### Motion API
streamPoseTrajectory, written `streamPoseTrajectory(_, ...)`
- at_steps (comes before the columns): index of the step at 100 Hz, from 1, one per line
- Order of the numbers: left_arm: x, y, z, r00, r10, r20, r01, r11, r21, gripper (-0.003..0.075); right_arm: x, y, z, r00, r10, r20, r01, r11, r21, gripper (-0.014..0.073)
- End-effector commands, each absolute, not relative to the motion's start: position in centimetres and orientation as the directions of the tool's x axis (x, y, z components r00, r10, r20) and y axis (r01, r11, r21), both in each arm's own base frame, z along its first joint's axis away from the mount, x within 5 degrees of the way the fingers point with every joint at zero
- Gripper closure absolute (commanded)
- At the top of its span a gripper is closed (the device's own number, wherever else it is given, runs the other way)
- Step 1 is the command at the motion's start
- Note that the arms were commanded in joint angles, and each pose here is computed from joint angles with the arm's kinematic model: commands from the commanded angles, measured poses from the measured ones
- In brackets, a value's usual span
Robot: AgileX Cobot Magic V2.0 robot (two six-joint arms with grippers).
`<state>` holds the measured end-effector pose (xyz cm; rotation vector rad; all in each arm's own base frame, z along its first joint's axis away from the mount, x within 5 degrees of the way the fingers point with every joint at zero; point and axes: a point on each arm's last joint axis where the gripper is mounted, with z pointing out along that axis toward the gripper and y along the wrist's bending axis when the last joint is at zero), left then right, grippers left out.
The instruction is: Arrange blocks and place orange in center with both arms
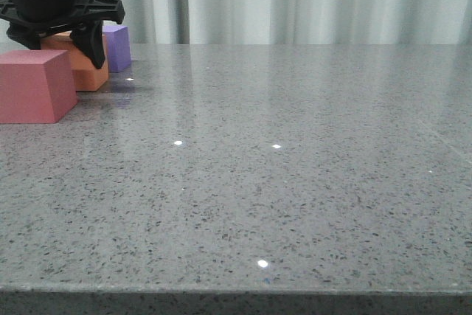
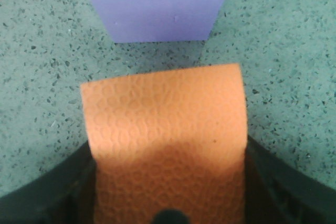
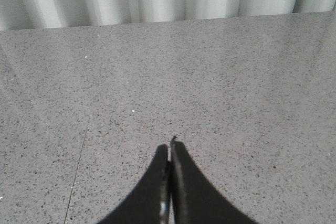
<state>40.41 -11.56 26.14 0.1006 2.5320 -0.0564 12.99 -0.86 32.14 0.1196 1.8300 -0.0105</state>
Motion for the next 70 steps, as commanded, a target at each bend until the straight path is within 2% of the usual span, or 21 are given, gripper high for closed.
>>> streamPoseTrajectory(1, 40.4, -11.6, 29.0, -0.751, 0.036, -0.659, 0.092, 0.994, -0.050, 0.0567, 13.1, -0.9, 33.7, -0.160, 0.046, -0.986, 0.080, 0.996, 0.034, 0.0664)
streamPoseTrajectory(9, 40.4, -11.6, 29.0, -0.750, 0.036, -0.661, 0.092, 0.994, -0.051, 0.0365, 13.1, -0.9, 33.7, -0.160, 0.046, -0.986, 0.080, 0.996, 0.034, 0.0664)
streamPoseTrajectory(14, 40.5, -11.6, 29.1, -0.742, 0.035, -0.669, 0.094, 0.994, -0.054, 0.0204, 13.1, -0.9, 33.7, -0.160, 0.046, -0.986, 0.080, 0.996, 0.034, 0.0664)
streamPoseTrajectory(19, 40.5, -11.6, 29.2, -0.734, 0.033, -0.678, 0.097, 0.994, -0.057, 0.0101, 13.1, -0.9, 33.7, -0.160, 0.046, -0.986, 0.080, 0.996, 0.034, 0.0664)
streamPoseTrajectory(24, 40.4, -11.6, 29.8, -0.722, 0.030, -0.691, 0.099, 0.993, -0.060, 0.0041, 13.1, -0.9, 33.7, -0.160, 0.046, -0.986, 0.080, 0.996, 0.034, 0.0664)
streamPoseTrajectory(29, 40.1, -11.5, 30.4, -0.710, 0.026, -0.704, 0.101, 0.993, -0.064, 0.0024, 13.1, -0.9, 33.7, -0.160, 0.046, -0.986, 0.080, 0.996, 0.034, 0.0664)
streamPoseTrajectory(46, 38.2, -10.9, 34.3, -0.652, 0.014, -0.758, 0.104, 0.992, -0.071, 0.0052, 13.1, -0.9, 33.7, -0.160, 0.046, -0.986, 0.080, 0.996, 0.034, 0.0664)
streamPoseTrajectory(56, 36.3, -10.2, 37.1, -0.607, 0.001, -0.794, 0.106, 0.991, -0.080, 0.0052, 13.1, -0.9, 33.7, -0.160, 0.046, -0.986, 0.080, 0.996, 0.034, 0.0664)
streamPoseTrajectory(70, 33.2, -9.3, 39.6, -0.536, -0.013, -0.844, 0.118, 0.989, -0.091, 0.0052, 13.1, -0.9, 33.7, -0.160, 0.046, -0.986, 0.080, 0.996, 0.034, 0.0664)
